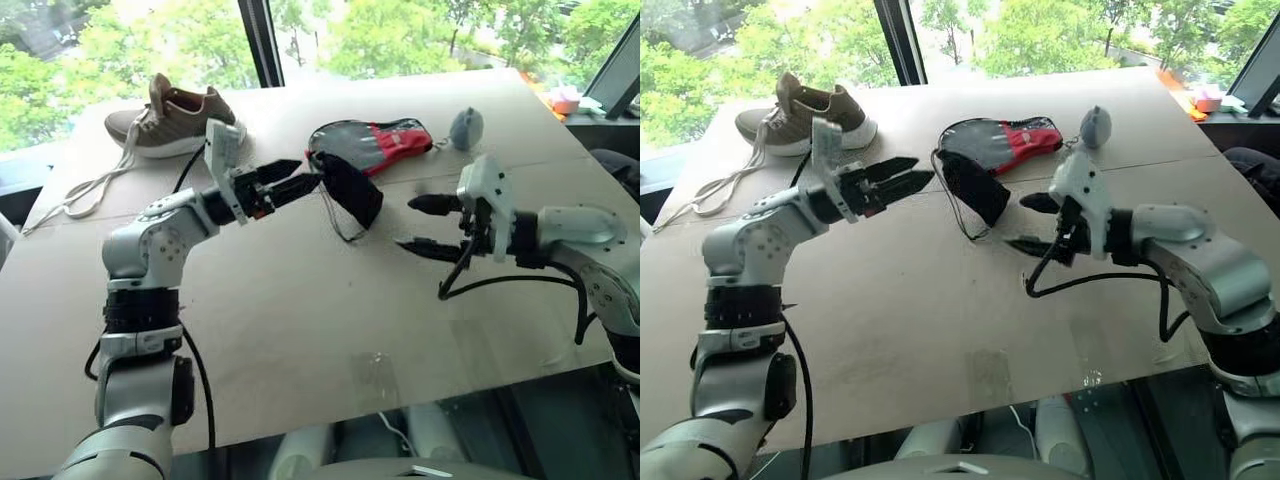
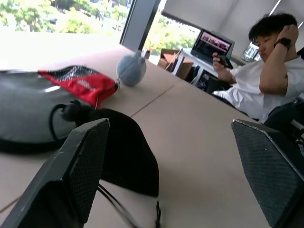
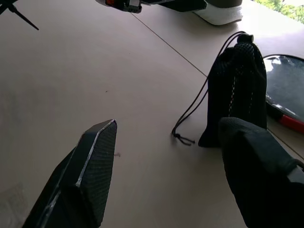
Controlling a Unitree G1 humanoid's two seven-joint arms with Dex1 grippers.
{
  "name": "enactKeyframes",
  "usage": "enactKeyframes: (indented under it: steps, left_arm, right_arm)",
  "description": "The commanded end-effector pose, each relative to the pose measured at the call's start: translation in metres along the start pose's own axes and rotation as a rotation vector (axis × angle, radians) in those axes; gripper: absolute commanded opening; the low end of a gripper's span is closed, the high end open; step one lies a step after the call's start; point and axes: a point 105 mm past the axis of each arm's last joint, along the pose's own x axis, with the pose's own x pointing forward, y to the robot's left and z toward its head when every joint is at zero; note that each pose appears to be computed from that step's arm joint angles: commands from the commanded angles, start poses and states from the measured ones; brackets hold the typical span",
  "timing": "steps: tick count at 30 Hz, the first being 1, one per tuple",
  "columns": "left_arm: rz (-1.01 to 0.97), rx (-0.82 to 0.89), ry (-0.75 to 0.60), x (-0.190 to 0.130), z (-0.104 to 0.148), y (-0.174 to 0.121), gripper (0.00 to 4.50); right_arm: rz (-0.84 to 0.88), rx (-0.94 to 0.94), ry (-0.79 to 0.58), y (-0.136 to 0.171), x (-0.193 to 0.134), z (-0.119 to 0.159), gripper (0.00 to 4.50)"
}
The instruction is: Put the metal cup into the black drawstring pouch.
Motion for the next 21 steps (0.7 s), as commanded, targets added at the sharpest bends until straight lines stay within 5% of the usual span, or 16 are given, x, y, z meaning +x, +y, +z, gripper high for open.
enactKeyframes:
  steps: [1, 11, 21]
  left_arm:
    - [-0.053, -0.033, 0.129, -0.023, -0.029, -0.012, 4.25]
    - [0.194, 0.315, 0.264, -0.059, -0.102, -0.006, 4.25]
    - [0.237, 0.324, 0.178, -0.058, -0.091, -0.01, 4.25]
  right_arm:
    - [0.011, 0.017, 0.021, 0.008, -0.01, -0.006, 4.16]
    - [-0.401, 0.101, -0.187, -0.026, -0.06, -0.075, 4.16]
    - [-0.375, 0.134, -0.208, -0.018, -0.09, -0.11, 4.16]
